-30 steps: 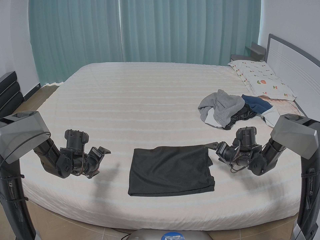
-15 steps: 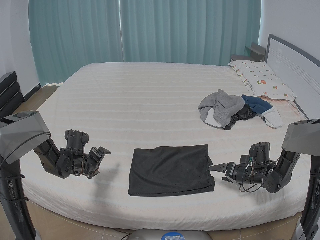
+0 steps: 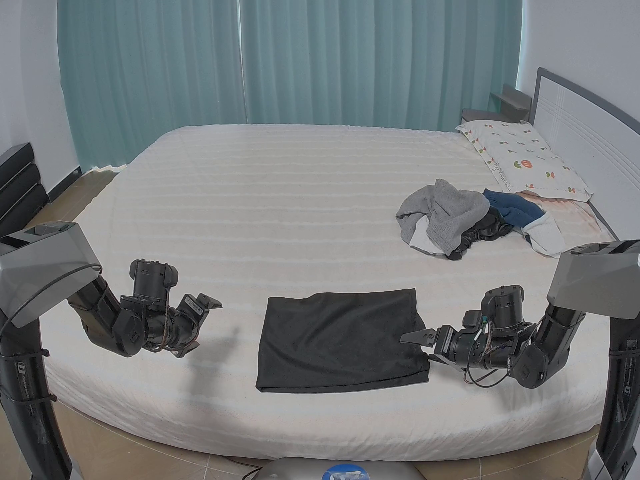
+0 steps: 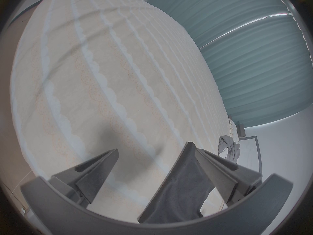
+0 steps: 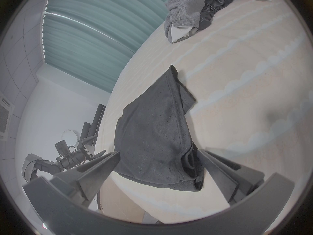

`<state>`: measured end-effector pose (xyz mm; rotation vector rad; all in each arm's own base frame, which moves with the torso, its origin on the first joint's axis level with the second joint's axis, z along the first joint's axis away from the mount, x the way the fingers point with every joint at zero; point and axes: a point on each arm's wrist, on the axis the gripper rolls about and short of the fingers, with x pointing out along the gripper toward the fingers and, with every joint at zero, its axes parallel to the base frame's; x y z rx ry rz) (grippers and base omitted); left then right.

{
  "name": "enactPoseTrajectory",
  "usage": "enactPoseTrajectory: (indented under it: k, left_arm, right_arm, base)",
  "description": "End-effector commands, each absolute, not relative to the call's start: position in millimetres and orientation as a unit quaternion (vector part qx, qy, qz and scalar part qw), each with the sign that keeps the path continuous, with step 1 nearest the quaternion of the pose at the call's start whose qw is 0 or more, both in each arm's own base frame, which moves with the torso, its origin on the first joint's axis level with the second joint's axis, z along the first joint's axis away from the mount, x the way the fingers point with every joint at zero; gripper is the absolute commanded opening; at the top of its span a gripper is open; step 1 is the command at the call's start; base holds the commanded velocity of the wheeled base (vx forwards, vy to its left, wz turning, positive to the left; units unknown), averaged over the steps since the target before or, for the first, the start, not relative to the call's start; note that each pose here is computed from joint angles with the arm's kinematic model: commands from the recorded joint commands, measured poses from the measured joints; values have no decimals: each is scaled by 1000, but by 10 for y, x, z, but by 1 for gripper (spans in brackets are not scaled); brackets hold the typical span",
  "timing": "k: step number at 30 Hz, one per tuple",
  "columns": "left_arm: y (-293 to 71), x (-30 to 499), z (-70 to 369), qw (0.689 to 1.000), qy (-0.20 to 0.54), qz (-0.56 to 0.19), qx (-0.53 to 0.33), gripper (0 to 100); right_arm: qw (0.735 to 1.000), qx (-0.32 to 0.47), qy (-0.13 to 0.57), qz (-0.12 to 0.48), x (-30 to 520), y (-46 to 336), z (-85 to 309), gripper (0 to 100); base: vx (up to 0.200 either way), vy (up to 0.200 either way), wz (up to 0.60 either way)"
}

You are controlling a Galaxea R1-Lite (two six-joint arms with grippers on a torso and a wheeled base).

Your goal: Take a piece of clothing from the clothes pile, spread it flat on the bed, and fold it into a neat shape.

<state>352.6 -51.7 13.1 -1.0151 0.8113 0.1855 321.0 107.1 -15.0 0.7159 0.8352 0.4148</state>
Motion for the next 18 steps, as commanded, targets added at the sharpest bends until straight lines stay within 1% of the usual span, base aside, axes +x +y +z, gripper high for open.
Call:
enactPoseTrajectory:
  k: [1, 2, 3, 16, 18]
  left_arm:
    - [-517, 3526, 130, 792, 377, 86, -472, 100]
    - [-517, 3526, 130, 792, 377, 86, -472, 100]
    - [-517, 3526, 130, 792, 377, 86, -472, 100]
    - [-518, 3533, 135, 792, 376, 86, -473, 100]
    - [-519, 3533, 136, 792, 376, 85, -473, 100]
  right_arm:
    - [830, 335, 400, 196, 3213, 1093, -205, 100]
    - [830, 333, 402, 196, 3209, 1102, -220, 100]
    - [830, 333, 402, 196, 3209, 1102, -220, 0]
    - [833, 325, 407, 186, 3119, 1014, -175, 0]
    - [836, 329, 402, 176, 3060, 905, -102, 0]
  base:
    - [0, 0, 0]
    - [0, 0, 0]
    - [0, 0, 0]
    - [0, 0, 0]
    - [0, 0, 0]
